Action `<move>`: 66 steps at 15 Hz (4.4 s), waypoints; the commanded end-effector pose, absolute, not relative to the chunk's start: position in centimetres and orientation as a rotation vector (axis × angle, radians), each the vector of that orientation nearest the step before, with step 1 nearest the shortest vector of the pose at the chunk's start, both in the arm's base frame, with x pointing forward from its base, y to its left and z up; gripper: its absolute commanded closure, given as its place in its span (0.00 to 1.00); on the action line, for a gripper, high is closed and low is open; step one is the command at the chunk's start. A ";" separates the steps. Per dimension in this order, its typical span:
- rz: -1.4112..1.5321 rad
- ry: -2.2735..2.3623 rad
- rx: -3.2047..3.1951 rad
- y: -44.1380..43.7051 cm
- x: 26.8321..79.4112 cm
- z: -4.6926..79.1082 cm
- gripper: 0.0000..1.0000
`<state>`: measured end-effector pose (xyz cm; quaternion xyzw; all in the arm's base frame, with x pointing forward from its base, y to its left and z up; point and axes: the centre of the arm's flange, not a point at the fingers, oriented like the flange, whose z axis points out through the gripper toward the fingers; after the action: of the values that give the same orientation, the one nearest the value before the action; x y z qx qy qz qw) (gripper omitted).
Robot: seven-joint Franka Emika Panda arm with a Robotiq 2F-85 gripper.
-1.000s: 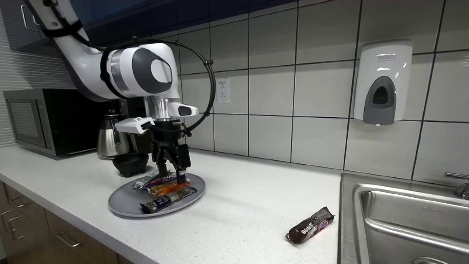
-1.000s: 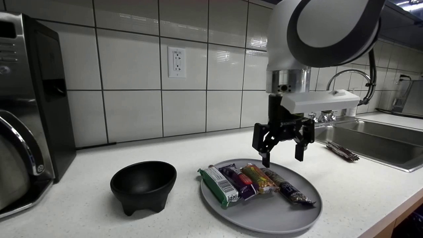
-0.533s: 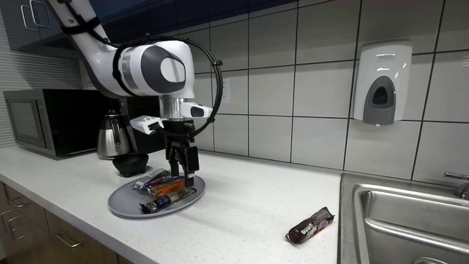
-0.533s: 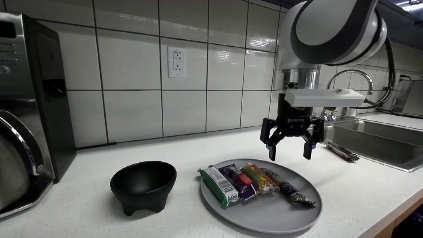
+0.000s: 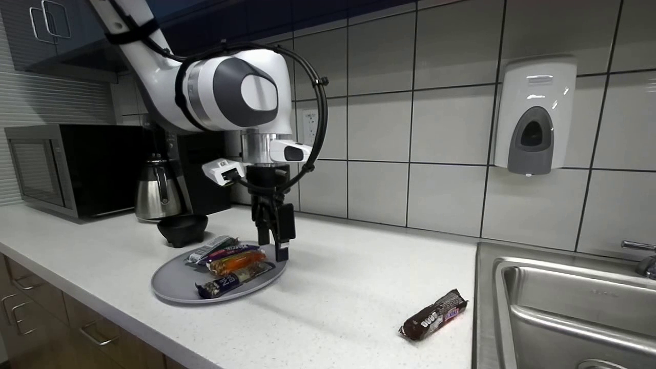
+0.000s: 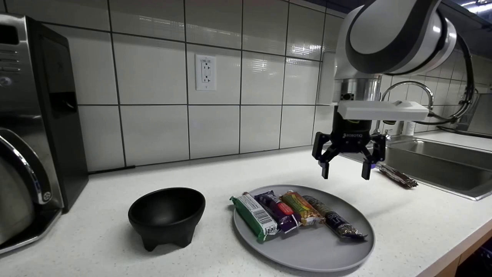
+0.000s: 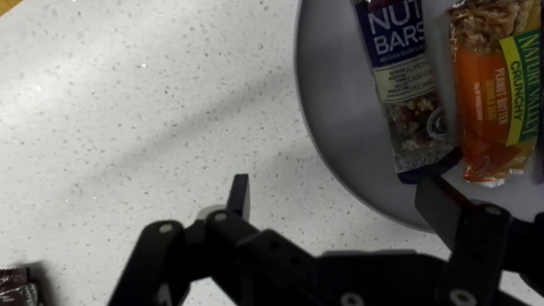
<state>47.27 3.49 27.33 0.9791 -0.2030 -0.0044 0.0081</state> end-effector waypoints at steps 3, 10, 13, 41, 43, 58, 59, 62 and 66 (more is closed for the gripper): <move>0.019 -0.720 3.047 0.3 47.7 29.3 0.00; 0.055 -0.832 3.019 -5.1 48.3 30.0 0.00; 0.068 -0.863 3.010 -7.3 48.5 30.1 0.00; 0.087 -0.969 2.893 -23.3 50.8 24.7 0.00; 0.087 -0.983 2.885 -23.8 50.8 24.3 0.00; 0.043 -0.967 2.883 -24.6 51.8 21.7 0.42; 0.040 -0.965 2.884 -24.6 51.7 21.5 0.49; 0.037 -0.960 2.883 -24.7 51.9 21.2 0.73; 0.053 -0.943 2.884 -24.2 52.2 22.0 1.00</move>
<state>51.63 -23.84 21.72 0.9455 -0.3203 0.0122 0.0568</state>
